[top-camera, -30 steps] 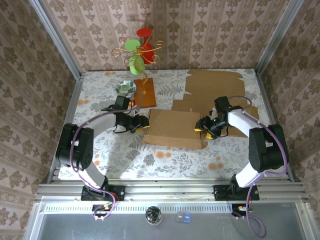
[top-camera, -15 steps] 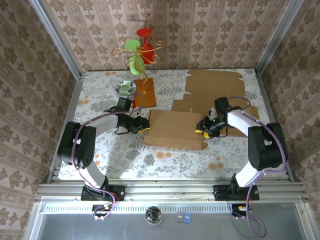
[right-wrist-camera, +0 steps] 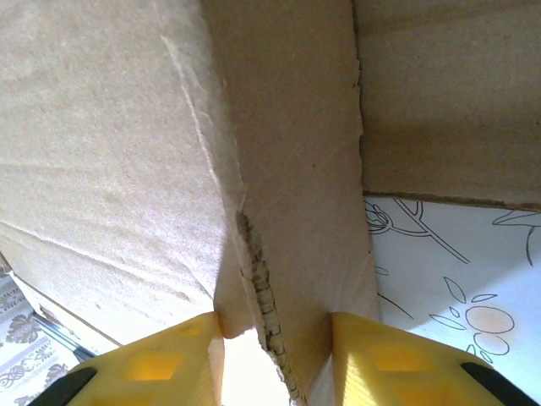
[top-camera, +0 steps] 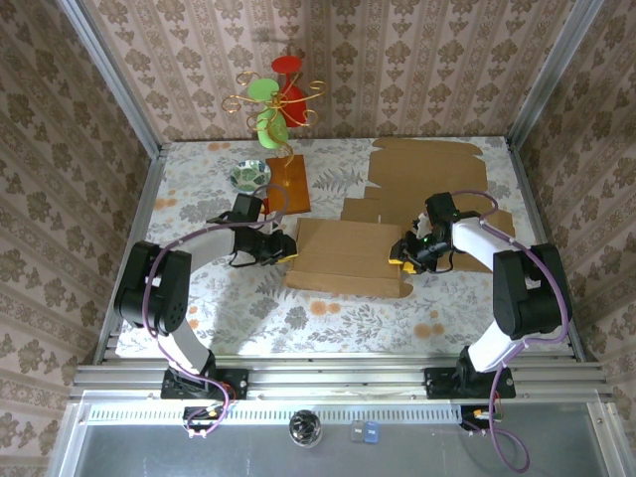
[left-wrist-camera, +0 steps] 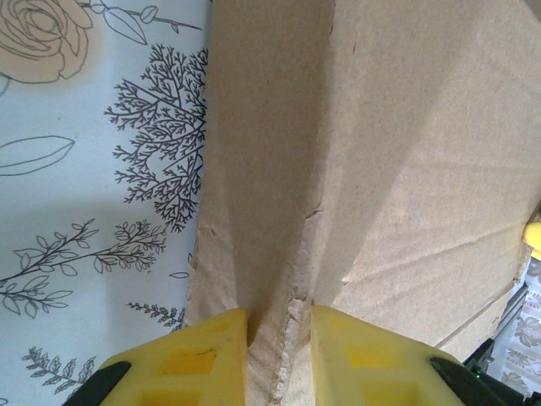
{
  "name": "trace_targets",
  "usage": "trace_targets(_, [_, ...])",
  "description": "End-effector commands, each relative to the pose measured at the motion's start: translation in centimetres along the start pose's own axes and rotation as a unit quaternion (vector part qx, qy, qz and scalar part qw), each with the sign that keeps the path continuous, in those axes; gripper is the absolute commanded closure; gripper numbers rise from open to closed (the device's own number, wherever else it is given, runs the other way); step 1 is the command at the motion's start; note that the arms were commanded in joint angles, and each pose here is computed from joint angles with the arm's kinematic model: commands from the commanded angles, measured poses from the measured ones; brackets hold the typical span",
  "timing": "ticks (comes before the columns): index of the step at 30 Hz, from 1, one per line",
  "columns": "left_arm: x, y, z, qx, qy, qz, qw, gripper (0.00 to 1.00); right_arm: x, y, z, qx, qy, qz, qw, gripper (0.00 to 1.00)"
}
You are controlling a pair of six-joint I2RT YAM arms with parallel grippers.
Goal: Fold the paper box
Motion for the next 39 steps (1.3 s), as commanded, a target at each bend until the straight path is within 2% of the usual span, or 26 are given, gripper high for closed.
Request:
trace_targets(1, [1.2, -0.5, 0.8, -0.013, 0.005, 0.016, 1.000, 0.79, -0.2, 0.3, -0.5, 0.018, 0.018, -0.003, 1.000, 0.49])
trace_targets(3, [1.4, -0.5, 1.0, -0.017, 0.005, 0.015, 1.000, 0.81, -0.7, 0.6, -0.5, 0.017, 0.028, -0.015, 0.999, 0.36])
trace_targets(5, [1.4, -0.5, 1.2, -0.019, 0.004, 0.013, 1.000, 0.82, -1.0, 0.6, -0.4, 0.009, 0.038, -0.022, 0.999, 0.27])
trace_targets(12, [2.0, -0.4, 1.7, -0.028, 0.007, 0.014, 0.999, 0.86, -2.3, 0.3, 0.6, -0.048, 0.035, -0.032, 0.998, 0.17])
trace_targets(23, [2.6, 0.2, 3.4, -0.030, 0.026, 0.000, 0.999, 0.88, -2.9, -0.4, 1.0, -0.079, 0.021, -0.041, 0.996, 0.11])
trace_targets(29, [3.1, 0.2, 4.2, -0.029, 0.032, -0.001, 0.999, 0.88, -2.5, -0.2, 2.4, -0.128, 0.027, -0.037, 0.991, 0.11])
trace_targets(39, [3.1, 0.0, 4.8, -0.028, 0.033, -0.003, 0.999, 0.88, -2.9, 0.2, 5.8, -0.216, 0.052, -0.010, 0.975, 0.20])
Point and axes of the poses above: each hand's point on the last joint's axis, 136 mm out from that joint toward the fingers, its own y axis back along the fingers, its own z axis along the line the jaws close on, x = y × z, the point moved 1 cm from there along y, back along the fingers, and after that the axes turned 4 degrees about -y, right-handed, at the moved point
